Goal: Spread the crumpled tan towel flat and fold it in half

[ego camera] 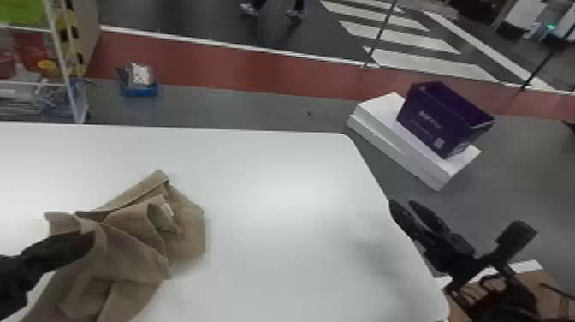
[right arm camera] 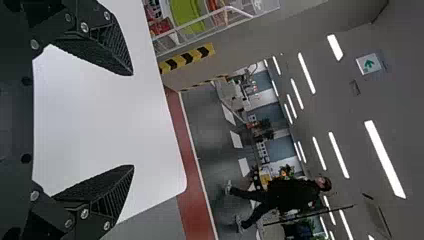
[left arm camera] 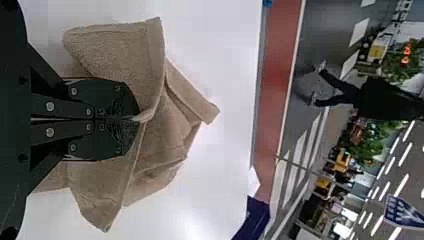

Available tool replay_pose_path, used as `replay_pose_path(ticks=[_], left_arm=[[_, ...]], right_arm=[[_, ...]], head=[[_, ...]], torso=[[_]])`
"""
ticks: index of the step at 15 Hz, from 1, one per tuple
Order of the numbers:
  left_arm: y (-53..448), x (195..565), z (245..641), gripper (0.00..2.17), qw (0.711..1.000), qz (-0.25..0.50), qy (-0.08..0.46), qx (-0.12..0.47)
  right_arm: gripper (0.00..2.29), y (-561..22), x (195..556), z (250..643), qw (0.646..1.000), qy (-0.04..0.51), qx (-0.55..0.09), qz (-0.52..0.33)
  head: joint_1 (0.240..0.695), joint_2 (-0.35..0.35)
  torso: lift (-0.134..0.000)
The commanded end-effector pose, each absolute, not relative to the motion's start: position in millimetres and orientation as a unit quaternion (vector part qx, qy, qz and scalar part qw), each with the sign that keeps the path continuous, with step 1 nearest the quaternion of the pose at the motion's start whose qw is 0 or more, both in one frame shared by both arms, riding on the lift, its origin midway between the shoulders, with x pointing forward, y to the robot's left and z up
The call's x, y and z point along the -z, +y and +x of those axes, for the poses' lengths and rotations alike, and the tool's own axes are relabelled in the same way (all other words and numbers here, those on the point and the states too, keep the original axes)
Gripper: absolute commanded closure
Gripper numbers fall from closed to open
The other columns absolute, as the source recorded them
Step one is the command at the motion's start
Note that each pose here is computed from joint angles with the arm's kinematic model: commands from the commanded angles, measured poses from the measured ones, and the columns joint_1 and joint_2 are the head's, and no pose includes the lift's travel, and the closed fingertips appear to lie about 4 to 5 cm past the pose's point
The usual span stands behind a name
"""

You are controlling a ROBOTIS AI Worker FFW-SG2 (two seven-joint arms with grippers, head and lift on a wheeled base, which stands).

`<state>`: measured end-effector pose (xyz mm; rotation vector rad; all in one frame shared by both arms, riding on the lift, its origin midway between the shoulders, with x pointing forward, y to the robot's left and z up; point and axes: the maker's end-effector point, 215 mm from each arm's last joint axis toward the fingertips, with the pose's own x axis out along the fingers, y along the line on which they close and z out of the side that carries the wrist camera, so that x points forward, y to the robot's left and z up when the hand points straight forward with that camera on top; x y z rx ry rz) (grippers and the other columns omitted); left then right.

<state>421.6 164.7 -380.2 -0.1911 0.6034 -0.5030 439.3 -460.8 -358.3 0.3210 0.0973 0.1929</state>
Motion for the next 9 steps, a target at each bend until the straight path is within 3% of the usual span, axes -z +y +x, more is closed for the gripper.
replay_pose_path(ticks=[1,3,5,7,9], left_arm=[[158.0,375.0,420.3,1.66,0.916,-0.110,0.288,0.257],[157.9,363.5,425.4,1.66,0.918,-0.123,0.273,0.261],[157.6,359.8,430.7,1.66,0.919,-0.123,0.270,0.260],[156.9,360.1,430.9,1.66,0.919,-0.122,0.270,0.260],[162.0,362.2,430.8,1.66,0.920,-0.123,0.272,0.255]], right_arm=[[0.26,-423.7,342.9,450.2,0.976,0.035,-0.130,0.171],[0.26,-367.7,338.2,470.5,0.970,0.037,-0.166,0.171],[0.27,-293.8,318.6,487.2,0.960,0.034,-0.218,0.172],[0.27,-222.7,306.9,489.2,0.950,0.039,-0.275,0.144],[0.27,-173.9,320.1,477.0,0.938,0.062,-0.318,0.121]], head=[[0.695,-0.350],[0.695,-0.344],[0.695,-0.290],[0.695,-0.213],[0.695,-0.108]], torso=[[-0.124],[-0.124],[-0.124],[-0.124],[-0.124]])
